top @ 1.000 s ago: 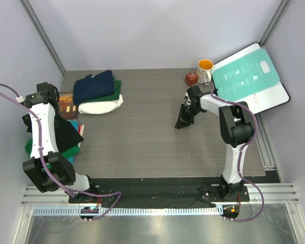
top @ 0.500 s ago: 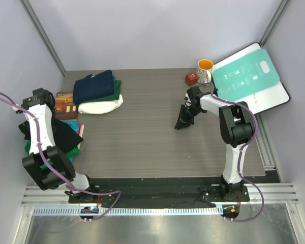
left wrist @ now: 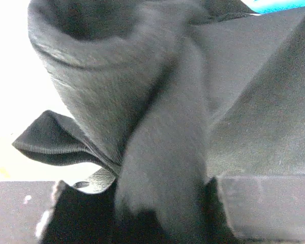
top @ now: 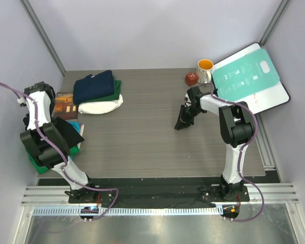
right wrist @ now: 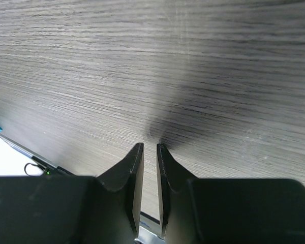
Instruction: Fold and stack the t-shirts
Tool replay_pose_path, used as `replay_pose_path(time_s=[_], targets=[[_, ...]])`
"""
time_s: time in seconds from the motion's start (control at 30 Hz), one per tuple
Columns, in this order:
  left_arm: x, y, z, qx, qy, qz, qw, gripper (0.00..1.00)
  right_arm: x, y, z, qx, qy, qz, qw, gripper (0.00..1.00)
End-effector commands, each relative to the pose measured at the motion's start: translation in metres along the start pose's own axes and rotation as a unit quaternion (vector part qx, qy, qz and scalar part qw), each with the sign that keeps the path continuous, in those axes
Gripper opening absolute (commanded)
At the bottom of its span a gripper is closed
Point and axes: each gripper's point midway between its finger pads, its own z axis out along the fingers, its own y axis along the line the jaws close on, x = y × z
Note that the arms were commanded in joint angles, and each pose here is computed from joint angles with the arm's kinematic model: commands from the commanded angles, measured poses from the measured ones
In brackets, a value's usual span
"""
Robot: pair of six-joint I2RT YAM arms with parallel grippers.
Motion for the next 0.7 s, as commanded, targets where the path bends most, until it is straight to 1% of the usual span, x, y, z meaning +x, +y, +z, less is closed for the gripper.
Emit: replay_pose_path(time_s=[0.0,0.03,0.07,0.17,0.23,0.37,0.43,0.53,0.67], targets=[[0.008,0.034,-0.022,-0.022,-0.009,-0.019,1.000,0.34,-0.007,0.014,-0.014,-0.014,-0.019,-0.010,1.000,0.22],[0.011,0.037,-0.025,-0.017,-0.010,-0.023,1.000,0.42,-0.007,0.014,-0.013,-0.013,-0.019,-0.011,1.000,0.22],[0.017,0.043,-0.029,-0.011,-0.013,-0.027,0.999,0.46,-0.008,0.013,-0.013,-0.012,-0.017,-0.012,1.000,0.22],[0.030,0.050,-0.036,0.005,-0.018,-0.035,0.999,0.49,-0.011,0.009,-0.014,-0.005,-0.019,-0.010,1.000,0.22],[0.033,0.063,-0.044,0.009,-0.038,-0.053,0.998,0.51,-0.013,0.008,-0.014,-0.005,-0.018,-0.006,1.000,0.21],[0.030,0.082,-0.055,-0.010,-0.066,-0.080,0.995,0.52,-0.012,0.007,-0.007,-0.008,-0.007,0.000,1.000,0.21],[0.027,0.082,-0.059,-0.003,-0.075,-0.087,0.993,0.52,-0.011,0.006,-0.005,-0.007,-0.005,0.003,1.000,0.21],[0.026,0.069,-0.059,0.022,-0.079,-0.075,0.994,0.51,-0.013,0.007,-0.007,-0.006,-0.010,0.000,1.000,0.21],[0.039,0.044,-0.044,0.049,-0.057,-0.048,0.996,0.51,-0.013,0.006,-0.009,-0.003,-0.014,0.000,1.000,0.21]])
